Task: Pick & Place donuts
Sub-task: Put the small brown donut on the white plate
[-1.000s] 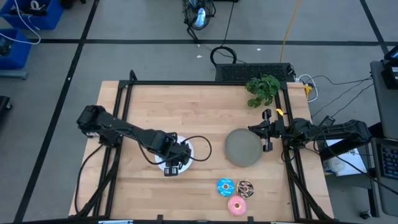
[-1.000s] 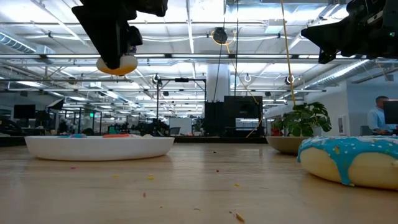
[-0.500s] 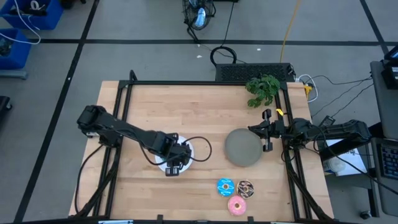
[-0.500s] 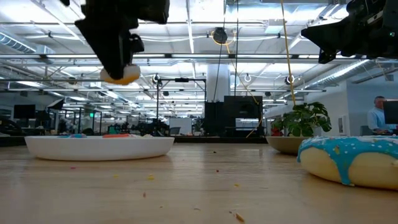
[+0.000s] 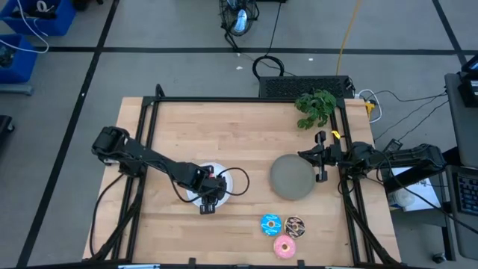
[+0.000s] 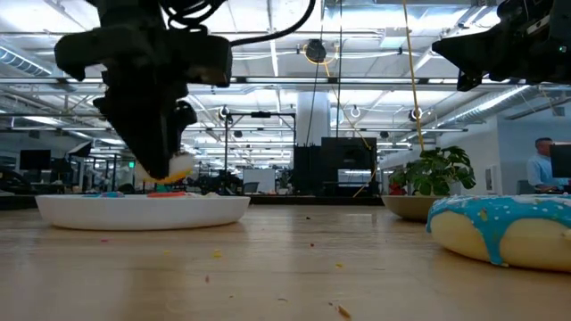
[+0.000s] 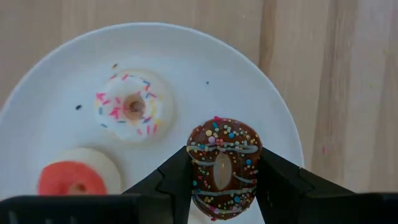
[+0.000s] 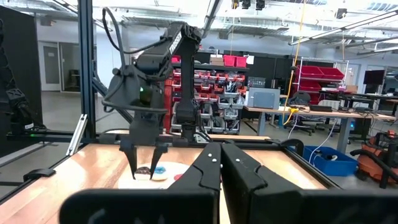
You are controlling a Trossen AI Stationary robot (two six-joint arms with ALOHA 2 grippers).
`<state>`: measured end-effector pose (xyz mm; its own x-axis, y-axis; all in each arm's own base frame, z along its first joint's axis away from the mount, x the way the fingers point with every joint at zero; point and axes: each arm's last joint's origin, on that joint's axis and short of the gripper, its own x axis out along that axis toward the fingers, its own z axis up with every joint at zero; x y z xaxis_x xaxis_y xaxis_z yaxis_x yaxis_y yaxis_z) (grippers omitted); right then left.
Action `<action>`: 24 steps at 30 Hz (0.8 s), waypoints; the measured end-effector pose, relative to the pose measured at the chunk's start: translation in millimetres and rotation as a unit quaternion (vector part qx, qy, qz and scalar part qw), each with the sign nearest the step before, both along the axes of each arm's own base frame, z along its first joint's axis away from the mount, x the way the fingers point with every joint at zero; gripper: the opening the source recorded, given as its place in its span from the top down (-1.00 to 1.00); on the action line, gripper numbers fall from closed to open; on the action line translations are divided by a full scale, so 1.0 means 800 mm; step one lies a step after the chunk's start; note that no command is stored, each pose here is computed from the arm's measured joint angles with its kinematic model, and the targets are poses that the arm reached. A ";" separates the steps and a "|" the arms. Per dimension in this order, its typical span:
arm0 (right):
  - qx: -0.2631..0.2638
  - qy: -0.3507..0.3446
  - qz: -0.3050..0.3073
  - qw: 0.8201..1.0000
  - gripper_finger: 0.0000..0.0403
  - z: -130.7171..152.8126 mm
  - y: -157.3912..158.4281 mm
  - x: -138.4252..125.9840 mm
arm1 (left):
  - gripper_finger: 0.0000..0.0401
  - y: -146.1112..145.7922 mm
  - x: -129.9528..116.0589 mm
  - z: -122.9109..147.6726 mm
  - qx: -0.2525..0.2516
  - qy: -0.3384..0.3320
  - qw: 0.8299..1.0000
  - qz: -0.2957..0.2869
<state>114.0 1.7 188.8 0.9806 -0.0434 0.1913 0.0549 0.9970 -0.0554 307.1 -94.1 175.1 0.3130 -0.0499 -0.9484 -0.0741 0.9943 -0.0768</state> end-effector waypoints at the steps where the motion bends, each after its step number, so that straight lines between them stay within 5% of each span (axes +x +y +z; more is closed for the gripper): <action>1: 0.000 0.000 0.000 1.000 1.00 0.000 0.000 0.000 | 0.25 0.000 -0.001 -0.003 -0.001 0.001 1.000 0.002; 24: 0.000 0.000 0.000 1.000 1.00 0.000 0.000 0.000 | 0.25 0.003 -0.007 -0.017 0.003 -0.003 1.000 0.001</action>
